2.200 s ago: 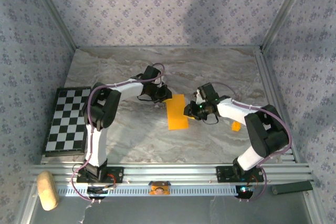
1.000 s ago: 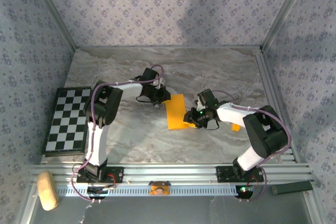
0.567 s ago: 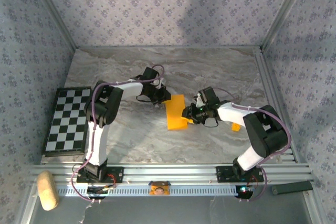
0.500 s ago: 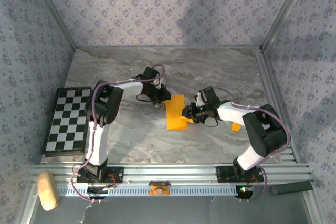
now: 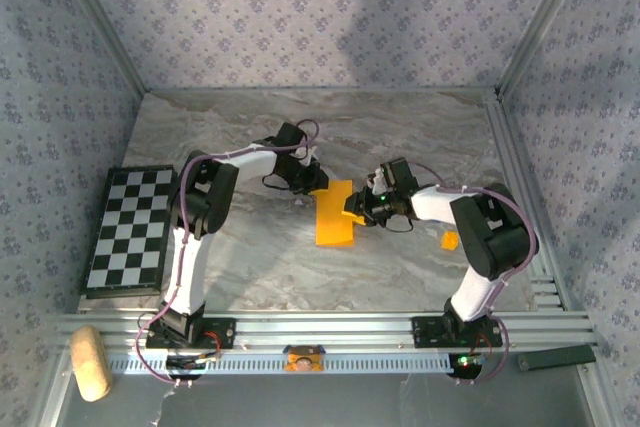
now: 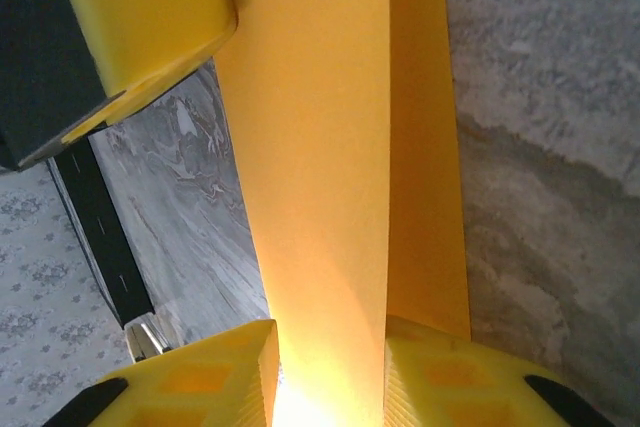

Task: Fold a paper plane with a square sheet of paper (pick it up from the middle)
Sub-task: Fold the triangle a second time at the center of the table.

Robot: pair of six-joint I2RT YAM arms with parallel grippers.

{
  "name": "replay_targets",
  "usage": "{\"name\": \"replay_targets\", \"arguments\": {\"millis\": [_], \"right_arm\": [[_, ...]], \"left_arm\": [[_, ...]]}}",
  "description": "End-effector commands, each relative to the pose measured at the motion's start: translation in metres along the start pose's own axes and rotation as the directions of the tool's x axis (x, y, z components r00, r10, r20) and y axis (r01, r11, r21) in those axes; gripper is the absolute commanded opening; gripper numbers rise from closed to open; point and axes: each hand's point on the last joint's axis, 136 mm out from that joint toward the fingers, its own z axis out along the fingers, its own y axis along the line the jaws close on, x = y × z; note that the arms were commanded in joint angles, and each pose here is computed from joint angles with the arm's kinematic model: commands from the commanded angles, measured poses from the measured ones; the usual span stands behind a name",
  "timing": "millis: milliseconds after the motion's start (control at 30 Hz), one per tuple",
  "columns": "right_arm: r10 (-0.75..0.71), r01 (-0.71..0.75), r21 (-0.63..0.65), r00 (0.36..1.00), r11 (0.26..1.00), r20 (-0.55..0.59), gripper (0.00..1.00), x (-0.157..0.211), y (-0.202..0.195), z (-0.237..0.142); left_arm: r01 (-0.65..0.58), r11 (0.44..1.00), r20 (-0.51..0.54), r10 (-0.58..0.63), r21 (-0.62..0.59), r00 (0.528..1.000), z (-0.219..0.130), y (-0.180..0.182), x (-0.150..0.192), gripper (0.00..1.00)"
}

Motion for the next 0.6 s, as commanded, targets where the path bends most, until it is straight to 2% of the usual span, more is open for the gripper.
{"name": "replay_targets", "arguments": {"millis": [0, 133, 267, 400, 567], "right_arm": [[0.005, -0.006, -0.032, 1.0, 0.999, -0.013, 0.3, -0.005, 0.005, 0.002], [0.01, -0.011, -0.034, 1.0, 0.999, -0.017, 0.24, -0.006, 0.004, 0.004], [0.023, -0.023, -0.026, 1.0, 0.999, -0.016, 0.13, -0.006, 0.0, 0.004], [0.033, -0.033, -0.021, 0.999, 0.999, -0.008, 0.08, -0.006, -0.002, 0.004], [0.066, -0.065, -0.022, 0.997, 0.998, 0.037, 0.04, -0.013, -0.003, -0.001]], "left_arm": [[0.005, 0.999, -0.029, -0.006, -0.039, 1.0, 0.006, 0.011, 0.004, 0.18], [-0.005, 0.999, -0.018, 0.004, -0.033, 1.0, 0.003, 0.006, 0.001, 0.22], [-0.073, 0.997, 0.052, 0.074, -0.018, 0.996, -0.012, -0.013, -0.004, 0.34], [-0.159, 0.986, 0.128, 0.165, -0.058, 0.978, -0.033, -0.034, -0.008, 0.45], [-0.279, 0.949, 0.228, 0.307, -0.146, 0.924, -0.056, -0.055, 0.001, 0.45]]}}
